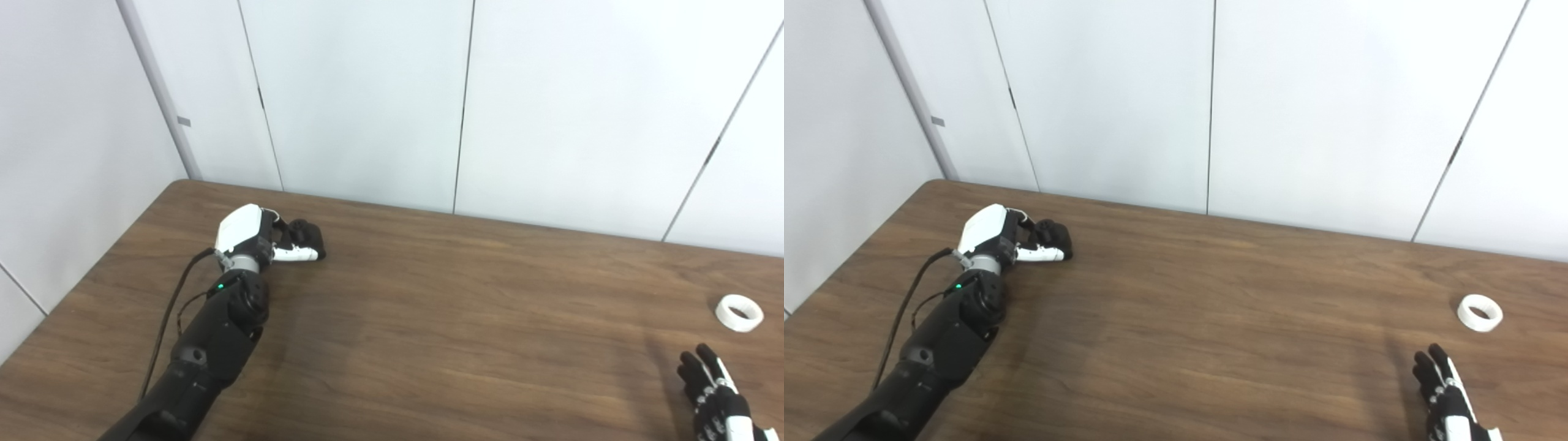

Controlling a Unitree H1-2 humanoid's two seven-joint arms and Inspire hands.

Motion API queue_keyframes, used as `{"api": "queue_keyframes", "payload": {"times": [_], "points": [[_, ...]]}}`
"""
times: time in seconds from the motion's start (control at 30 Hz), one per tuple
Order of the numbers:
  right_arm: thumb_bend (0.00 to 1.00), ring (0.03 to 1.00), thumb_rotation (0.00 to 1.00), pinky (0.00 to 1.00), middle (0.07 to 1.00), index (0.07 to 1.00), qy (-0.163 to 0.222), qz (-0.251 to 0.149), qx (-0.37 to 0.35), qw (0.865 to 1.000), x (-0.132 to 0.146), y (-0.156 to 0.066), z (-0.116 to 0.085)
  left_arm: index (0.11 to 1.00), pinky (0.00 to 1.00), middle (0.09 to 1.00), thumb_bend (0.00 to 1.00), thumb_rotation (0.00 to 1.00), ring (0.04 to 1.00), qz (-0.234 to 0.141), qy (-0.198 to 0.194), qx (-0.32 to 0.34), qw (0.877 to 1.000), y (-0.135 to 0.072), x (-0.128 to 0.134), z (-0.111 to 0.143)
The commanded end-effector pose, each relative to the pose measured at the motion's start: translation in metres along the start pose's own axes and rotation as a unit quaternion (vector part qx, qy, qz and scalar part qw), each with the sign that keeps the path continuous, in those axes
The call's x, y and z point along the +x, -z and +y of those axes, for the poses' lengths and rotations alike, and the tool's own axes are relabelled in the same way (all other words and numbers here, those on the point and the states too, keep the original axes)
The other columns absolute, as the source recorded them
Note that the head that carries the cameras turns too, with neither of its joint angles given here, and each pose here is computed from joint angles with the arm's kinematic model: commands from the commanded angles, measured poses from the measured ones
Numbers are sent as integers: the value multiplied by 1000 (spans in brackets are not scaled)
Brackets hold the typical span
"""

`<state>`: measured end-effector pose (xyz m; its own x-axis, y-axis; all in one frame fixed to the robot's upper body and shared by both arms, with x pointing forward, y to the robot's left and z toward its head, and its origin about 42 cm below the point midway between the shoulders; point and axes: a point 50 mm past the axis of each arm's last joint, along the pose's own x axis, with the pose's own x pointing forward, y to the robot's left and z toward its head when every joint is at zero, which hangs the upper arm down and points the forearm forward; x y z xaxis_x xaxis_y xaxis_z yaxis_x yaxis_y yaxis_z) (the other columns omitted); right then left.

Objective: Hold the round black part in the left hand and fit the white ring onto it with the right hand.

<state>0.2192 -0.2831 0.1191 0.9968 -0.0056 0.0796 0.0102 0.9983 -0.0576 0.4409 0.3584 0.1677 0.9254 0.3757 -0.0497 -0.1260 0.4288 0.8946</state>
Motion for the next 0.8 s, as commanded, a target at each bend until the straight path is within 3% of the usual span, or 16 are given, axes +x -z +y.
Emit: {"api": "queue_keyframes", "payload": {"times": [0.0,0.3,0.77], "points": [[537,964,1000,1000,950,968,-5,-6,-15,1000,-12,-2,-10,486,1000,768,520,44,893,-25,-40,10,999,-8,6,25],[527,956,1000,1000,938,958,-2,-5,-19,1000,-10,-3,-6,485,1000,758,521,46,883,-61,-44,2,997,-22,-9,26],[505,938,1000,1000,926,945,0,-12,-14,1000,-5,-1,-1,485,1000,761,521,48,854,-152,-18,-21,988,-68,-75,24]]}}
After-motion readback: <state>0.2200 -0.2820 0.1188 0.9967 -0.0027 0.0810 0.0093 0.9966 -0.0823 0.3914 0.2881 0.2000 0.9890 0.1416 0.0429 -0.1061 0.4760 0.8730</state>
